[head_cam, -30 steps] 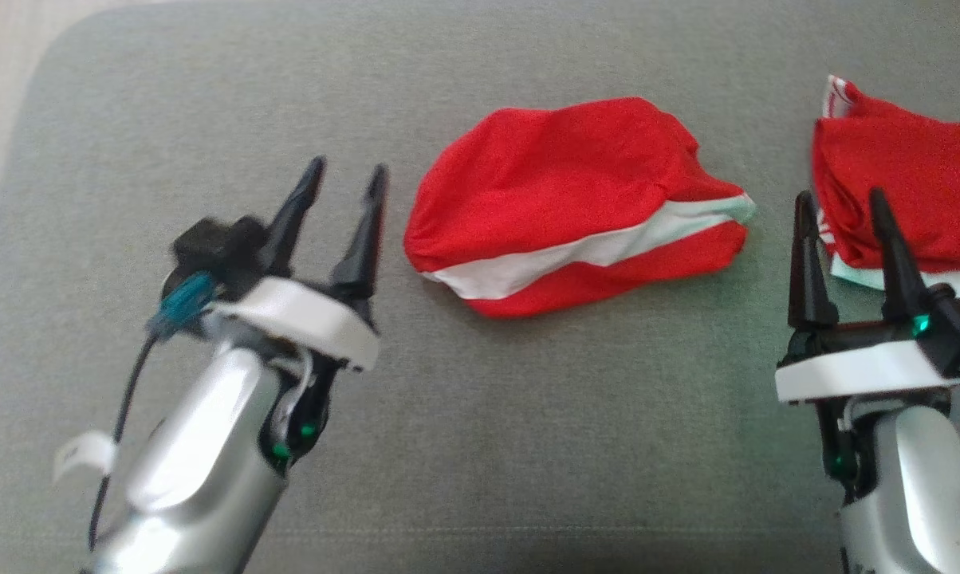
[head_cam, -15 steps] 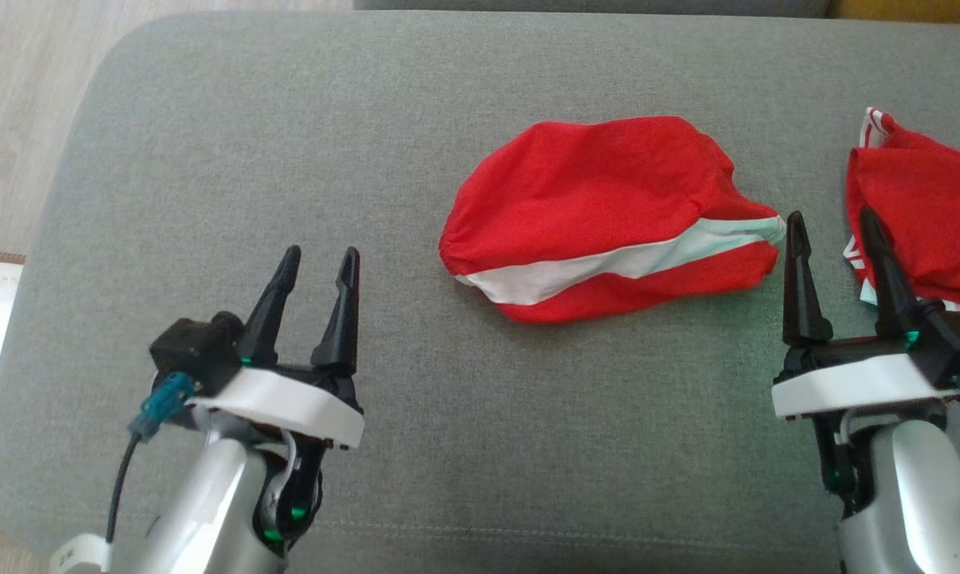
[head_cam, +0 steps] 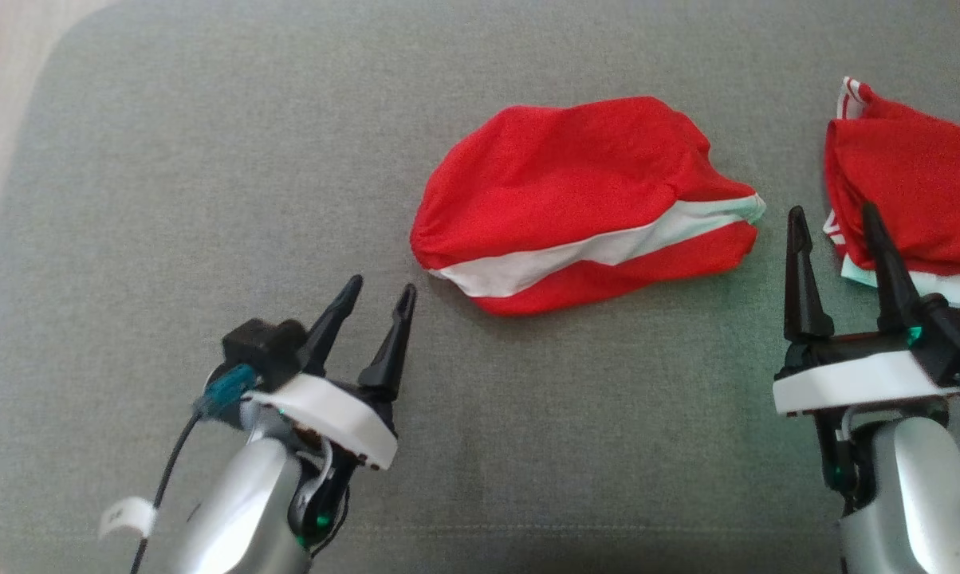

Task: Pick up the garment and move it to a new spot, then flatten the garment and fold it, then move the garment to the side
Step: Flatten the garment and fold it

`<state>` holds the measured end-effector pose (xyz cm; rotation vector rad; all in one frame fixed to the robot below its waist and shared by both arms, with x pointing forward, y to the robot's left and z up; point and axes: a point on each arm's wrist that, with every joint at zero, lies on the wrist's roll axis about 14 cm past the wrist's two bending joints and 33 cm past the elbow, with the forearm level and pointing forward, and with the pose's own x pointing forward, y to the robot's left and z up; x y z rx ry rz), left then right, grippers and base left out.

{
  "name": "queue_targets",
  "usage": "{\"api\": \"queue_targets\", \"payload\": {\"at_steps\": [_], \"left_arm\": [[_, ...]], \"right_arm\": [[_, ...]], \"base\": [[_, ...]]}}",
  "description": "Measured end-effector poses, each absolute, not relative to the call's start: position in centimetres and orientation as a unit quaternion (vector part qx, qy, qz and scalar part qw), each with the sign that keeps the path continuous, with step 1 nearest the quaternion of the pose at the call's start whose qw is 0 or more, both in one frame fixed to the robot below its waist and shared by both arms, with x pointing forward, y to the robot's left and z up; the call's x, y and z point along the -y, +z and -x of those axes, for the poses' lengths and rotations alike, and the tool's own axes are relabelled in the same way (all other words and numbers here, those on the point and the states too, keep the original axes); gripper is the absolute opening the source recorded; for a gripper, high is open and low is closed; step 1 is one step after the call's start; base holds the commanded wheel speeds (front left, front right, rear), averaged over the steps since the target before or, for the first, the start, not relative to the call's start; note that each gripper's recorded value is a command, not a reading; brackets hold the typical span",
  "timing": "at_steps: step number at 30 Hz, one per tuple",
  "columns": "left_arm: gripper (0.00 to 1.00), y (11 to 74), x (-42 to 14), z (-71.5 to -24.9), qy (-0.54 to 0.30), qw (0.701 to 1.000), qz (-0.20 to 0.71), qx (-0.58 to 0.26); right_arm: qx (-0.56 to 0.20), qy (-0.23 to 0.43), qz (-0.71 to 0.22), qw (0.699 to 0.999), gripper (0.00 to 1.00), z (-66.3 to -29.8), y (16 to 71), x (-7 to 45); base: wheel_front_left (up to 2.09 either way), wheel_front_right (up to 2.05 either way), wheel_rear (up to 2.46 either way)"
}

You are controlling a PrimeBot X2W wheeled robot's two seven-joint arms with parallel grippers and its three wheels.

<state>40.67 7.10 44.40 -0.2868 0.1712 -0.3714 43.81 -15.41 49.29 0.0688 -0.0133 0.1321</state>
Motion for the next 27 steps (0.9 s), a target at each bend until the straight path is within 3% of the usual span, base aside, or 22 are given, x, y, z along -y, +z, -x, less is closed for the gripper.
{"api": "queue_targets", "payload": {"at_steps": [13,25,26,27], "left_arm": [[1.0,40.2,-3.0,-42.2,-0.237,0.945,0.154,-0.166],[1.0,38.7,-2.2,-43.1,-0.247,0.941,0.144,-0.184],[0.73,38.7,-2.2,-43.1,-0.246,0.941,0.144,-0.182],[0.0,38.8,-2.3,-43.1,-0.245,0.942,0.144,-0.181]], "right_arm": [[-0.016,0.04,-0.027,0.999,1.0,-44.0,47.6,17.4],[-0.02,0.026,-0.023,0.999,1.0,-43.9,47.3,18.5],[-0.019,0.026,-0.023,0.999,1.0,-43.9,47.3,18.5],[-0.019,0.027,-0.023,0.999,1.0,-43.9,47.4,18.4]], "base": [[0.0,0.0,0.0],[0.0,0.0,0.0],[0.0,0.0,0.0],[0.0,0.0,0.0]]}}
